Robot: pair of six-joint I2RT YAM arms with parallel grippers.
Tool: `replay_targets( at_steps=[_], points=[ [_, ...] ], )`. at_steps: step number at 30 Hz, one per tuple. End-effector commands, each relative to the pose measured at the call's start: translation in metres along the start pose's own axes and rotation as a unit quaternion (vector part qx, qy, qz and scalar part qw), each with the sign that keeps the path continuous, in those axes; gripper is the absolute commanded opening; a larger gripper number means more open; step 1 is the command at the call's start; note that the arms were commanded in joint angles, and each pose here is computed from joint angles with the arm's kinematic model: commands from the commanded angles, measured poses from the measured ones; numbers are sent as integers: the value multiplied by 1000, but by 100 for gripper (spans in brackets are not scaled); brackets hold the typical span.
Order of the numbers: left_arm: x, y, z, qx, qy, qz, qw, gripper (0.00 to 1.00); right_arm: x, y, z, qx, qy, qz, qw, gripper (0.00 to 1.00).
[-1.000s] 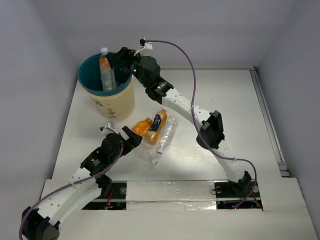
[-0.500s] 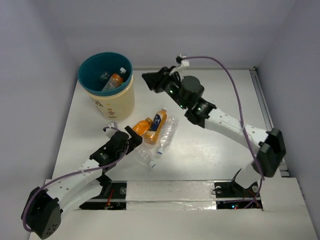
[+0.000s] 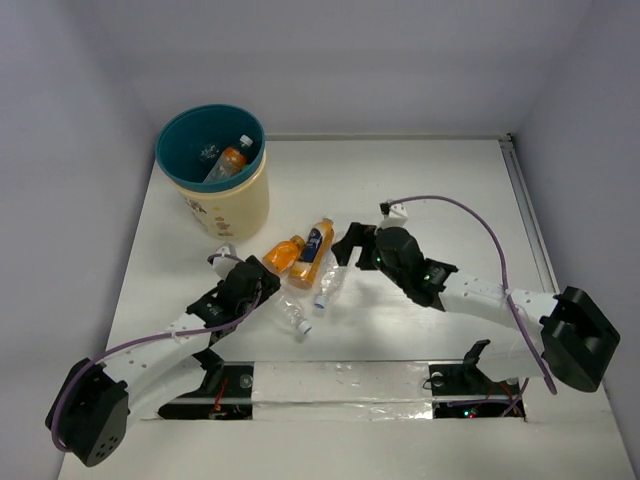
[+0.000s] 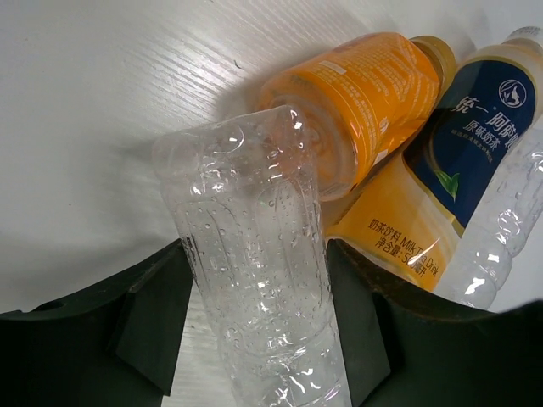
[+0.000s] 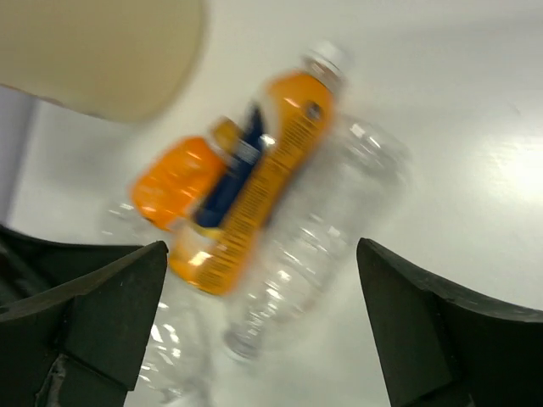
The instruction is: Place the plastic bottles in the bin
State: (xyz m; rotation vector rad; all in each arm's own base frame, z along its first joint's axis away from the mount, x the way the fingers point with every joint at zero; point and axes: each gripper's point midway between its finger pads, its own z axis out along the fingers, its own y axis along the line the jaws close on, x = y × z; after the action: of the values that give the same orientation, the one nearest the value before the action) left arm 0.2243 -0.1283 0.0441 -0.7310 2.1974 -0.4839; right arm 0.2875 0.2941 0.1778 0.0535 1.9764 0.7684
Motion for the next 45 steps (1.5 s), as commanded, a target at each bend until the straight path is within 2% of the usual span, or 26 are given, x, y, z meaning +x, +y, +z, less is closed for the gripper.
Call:
replay_targets(
  at_steps=[1,4,7,13,19,25,31,38,41,44,45],
  points=[
    [-4,3,1,0,-15,2,1000,56,13,-43,-4,80,-3,25,996,99],
    [-5,1,-3,5,-14,6,1000,48,26,-51,6,85,17,25,996,100],
    [-8,2,-10,2,-15,11,1000,46,37,-56,19,94,36,21,995,100],
    [-23,-18,-40,46,-17,9,999,47,41,-63,40,86,46,38,994,100],
    [-52,-56,-84,104,-35,16,994,46,42,-55,55,64,47,50,996,100],
    [-107,-102,-135,161,-97,19,982,46,37,-53,53,50,37,64,996,100],
    [-172,-147,-181,191,-186,27,963,46,30,-58,59,59,29,71,995,100],
    [-258,-191,-215,138,-315,58,937,48,43,-97,70,107,50,84,989,97],
    [-294,-197,-220,73,-376,74,921,49,45,-96,74,108,62,73,990,94],
    [-320,-205,-210,32,-402,101,910,49,47,-93,81,106,71,66,990,94],
    [-332,-213,-217,40,-410,98,906,49,48,-94,82,108,76,64,989,94]
  ],
)
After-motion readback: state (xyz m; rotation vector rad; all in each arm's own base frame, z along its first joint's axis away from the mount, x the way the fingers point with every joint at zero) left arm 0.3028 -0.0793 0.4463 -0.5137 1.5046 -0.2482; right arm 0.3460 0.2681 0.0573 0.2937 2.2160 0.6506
